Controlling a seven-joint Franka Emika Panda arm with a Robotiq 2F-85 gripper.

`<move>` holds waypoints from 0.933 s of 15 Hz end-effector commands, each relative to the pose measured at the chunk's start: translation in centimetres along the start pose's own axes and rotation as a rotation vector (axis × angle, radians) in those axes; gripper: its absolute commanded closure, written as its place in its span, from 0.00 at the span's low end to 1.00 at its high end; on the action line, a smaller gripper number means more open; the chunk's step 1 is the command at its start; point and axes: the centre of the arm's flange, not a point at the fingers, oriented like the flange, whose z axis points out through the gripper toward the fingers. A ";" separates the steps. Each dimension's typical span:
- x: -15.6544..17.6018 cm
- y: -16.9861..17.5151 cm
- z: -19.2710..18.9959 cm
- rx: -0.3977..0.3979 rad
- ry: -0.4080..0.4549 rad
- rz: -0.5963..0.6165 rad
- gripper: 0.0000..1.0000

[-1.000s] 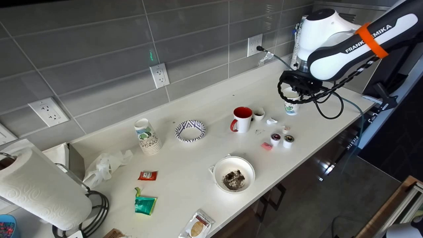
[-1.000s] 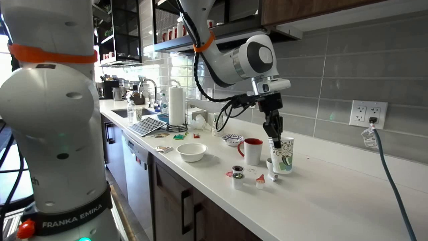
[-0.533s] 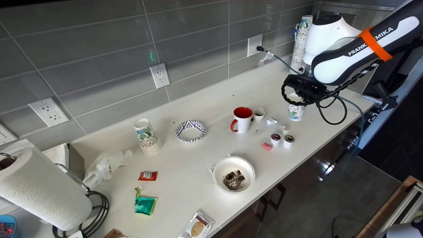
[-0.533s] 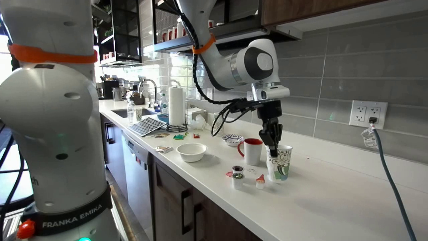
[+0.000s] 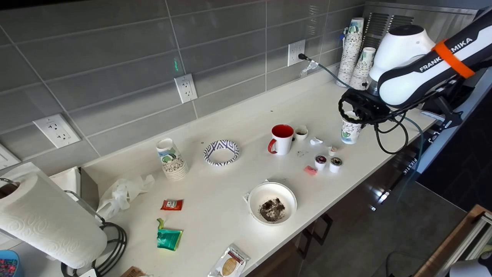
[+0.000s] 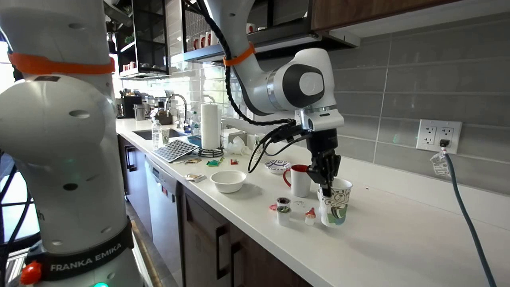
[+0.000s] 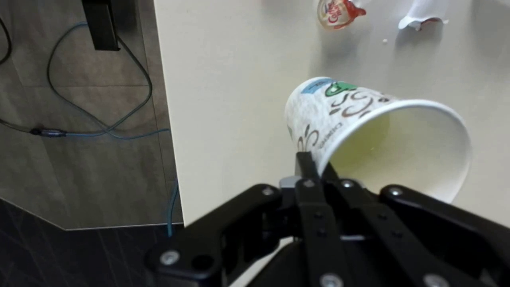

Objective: Pick the big cup on the counter and pour water into the small cup

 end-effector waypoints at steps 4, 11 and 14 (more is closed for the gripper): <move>-0.7 3.4 0.9 0.081 -0.056 0.113 0.99; -1.2 4.6 1.8 0.111 -0.077 0.156 0.99; -1.2 4.9 2.1 0.102 -0.085 0.166 0.99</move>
